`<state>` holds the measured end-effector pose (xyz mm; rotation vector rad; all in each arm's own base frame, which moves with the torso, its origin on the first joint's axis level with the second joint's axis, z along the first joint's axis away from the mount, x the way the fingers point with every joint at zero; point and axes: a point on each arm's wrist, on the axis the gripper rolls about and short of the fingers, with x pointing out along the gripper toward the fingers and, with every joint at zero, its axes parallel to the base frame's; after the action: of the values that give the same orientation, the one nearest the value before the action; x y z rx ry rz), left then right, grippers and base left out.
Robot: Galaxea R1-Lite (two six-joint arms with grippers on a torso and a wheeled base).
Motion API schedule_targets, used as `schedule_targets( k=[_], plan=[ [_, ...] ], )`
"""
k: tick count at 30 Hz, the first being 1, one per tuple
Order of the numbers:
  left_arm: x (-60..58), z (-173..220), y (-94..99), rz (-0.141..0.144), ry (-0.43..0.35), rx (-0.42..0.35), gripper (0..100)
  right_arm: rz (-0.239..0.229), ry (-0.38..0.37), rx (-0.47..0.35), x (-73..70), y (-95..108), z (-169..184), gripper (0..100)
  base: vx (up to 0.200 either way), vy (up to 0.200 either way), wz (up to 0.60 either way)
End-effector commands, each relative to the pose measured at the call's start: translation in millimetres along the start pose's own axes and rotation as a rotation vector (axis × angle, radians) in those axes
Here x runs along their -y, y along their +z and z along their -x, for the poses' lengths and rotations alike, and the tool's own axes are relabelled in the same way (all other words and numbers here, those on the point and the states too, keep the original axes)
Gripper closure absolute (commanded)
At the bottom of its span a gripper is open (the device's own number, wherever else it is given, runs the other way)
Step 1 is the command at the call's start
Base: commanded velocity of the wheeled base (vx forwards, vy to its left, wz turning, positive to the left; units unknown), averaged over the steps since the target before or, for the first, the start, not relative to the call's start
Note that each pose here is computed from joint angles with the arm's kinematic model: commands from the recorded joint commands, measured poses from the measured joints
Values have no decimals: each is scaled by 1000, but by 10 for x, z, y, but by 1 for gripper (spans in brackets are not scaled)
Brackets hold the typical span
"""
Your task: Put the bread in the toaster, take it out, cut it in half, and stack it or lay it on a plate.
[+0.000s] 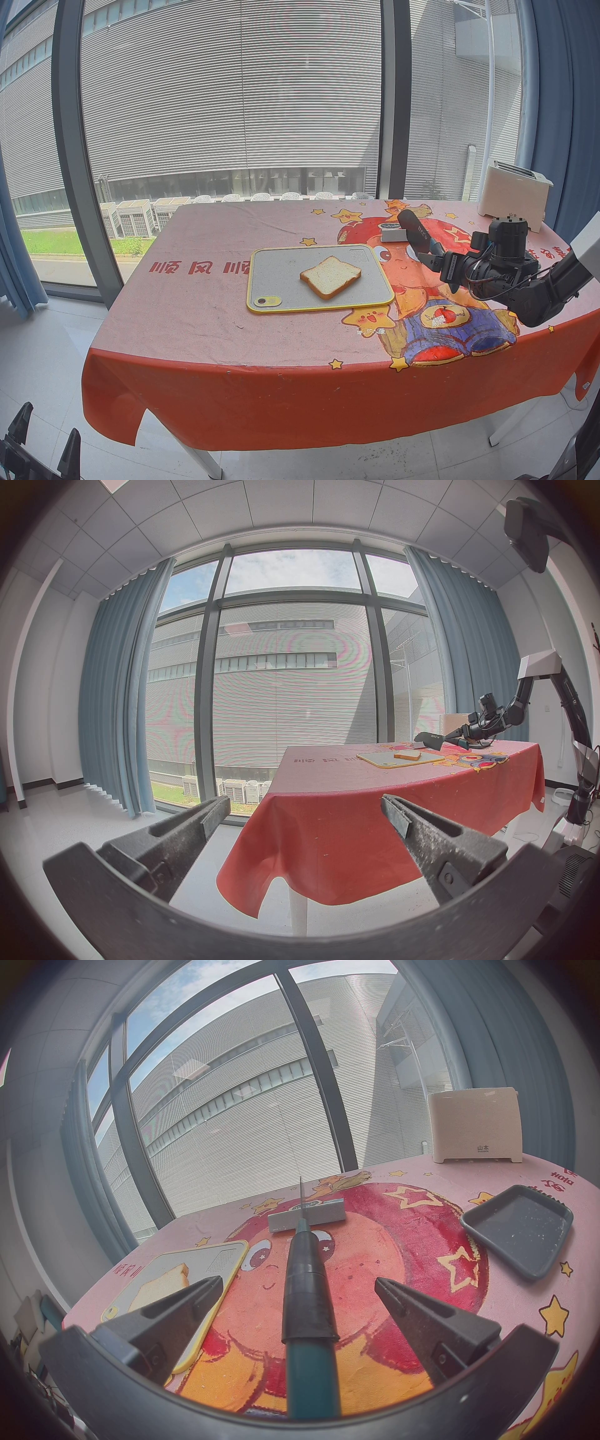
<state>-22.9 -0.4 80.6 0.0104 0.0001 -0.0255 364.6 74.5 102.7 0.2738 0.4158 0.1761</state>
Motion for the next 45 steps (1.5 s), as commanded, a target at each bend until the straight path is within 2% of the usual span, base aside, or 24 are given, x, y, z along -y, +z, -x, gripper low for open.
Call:
schedule_targets(
  k=[1, 45],
  plan=[
    [0, -1, -52, 0, 1, -1, 0, 1, 0, -1, 0, -2, -1, 0, 0, 0, 0],
    [1, -1, -52, 0, -1, -1, 0, 2, 8, 24, 17, 107, -18, 0, 0, 0, 0]
  ],
)
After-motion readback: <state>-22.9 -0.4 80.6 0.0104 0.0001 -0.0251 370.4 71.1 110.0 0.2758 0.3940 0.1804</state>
